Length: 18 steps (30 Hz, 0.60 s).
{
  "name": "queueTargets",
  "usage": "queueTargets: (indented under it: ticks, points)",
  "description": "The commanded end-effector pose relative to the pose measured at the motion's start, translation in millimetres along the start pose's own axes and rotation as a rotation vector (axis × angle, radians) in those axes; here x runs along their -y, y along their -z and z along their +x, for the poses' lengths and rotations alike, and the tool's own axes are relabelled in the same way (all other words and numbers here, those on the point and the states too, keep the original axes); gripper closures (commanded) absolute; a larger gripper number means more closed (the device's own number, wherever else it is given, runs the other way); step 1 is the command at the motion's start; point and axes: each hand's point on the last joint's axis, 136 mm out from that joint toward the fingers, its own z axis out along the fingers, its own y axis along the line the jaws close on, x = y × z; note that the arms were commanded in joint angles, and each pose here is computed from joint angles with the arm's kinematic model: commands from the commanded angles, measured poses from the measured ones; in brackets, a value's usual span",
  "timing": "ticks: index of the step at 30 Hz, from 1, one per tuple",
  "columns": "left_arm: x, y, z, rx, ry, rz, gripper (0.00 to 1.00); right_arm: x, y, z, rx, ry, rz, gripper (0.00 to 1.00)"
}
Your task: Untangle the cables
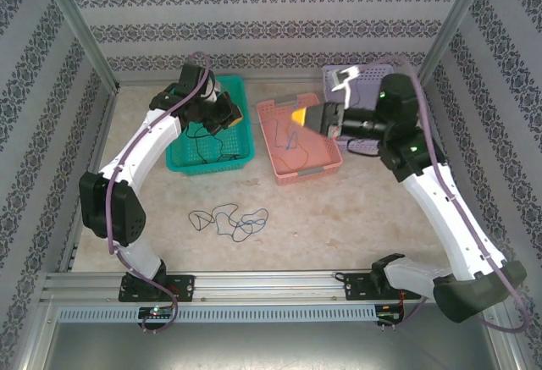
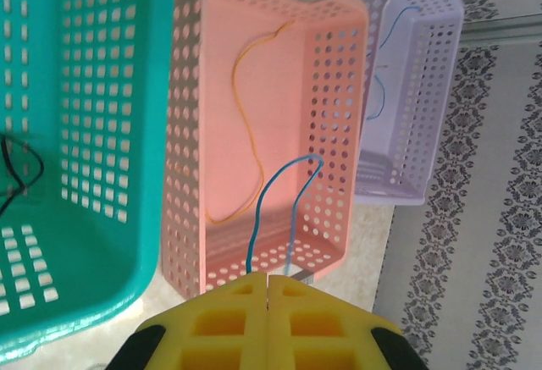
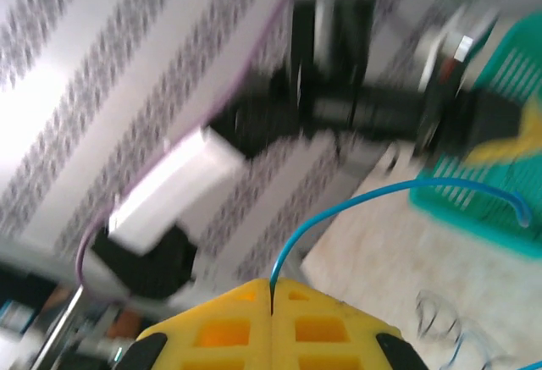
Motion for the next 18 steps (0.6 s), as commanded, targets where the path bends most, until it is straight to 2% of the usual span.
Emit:
queueTargets:
  ticks: [1, 5, 9, 15, 18]
  points:
    - [11.8, 14.4, 9.1, 0.008, 0.107, 0.086, 1.0, -9.2, 28.9, -67.3, 0.262, 0.117, 0.073, 1.0]
    - [2.9, 28.6, 26.2, 0.022, 0.163, 0.084, 1.0, 24.3, 62.3, -125.7, 0.484, 0.209, 0.337, 1.0]
    - [-8.1, 46.3, 46.9, 0.045, 0.204, 0.079, 1.0, 53.1, 90.7, -172.3, 0.649, 0.28, 0.535, 1.0]
    - [-31.0, 63.9, 84.5, 0.044, 0.192, 0.017, 1.0, 96.9, 124.3, -218.8, 0.791, 0.298, 0.781, 1.0]
    - [-39.2, 70.1, 98.0, 0.041, 0.187, 0.009, 1.0, 122.8, 138.8, -233.0, 0.813, 0.253, 0.857, 1.0]
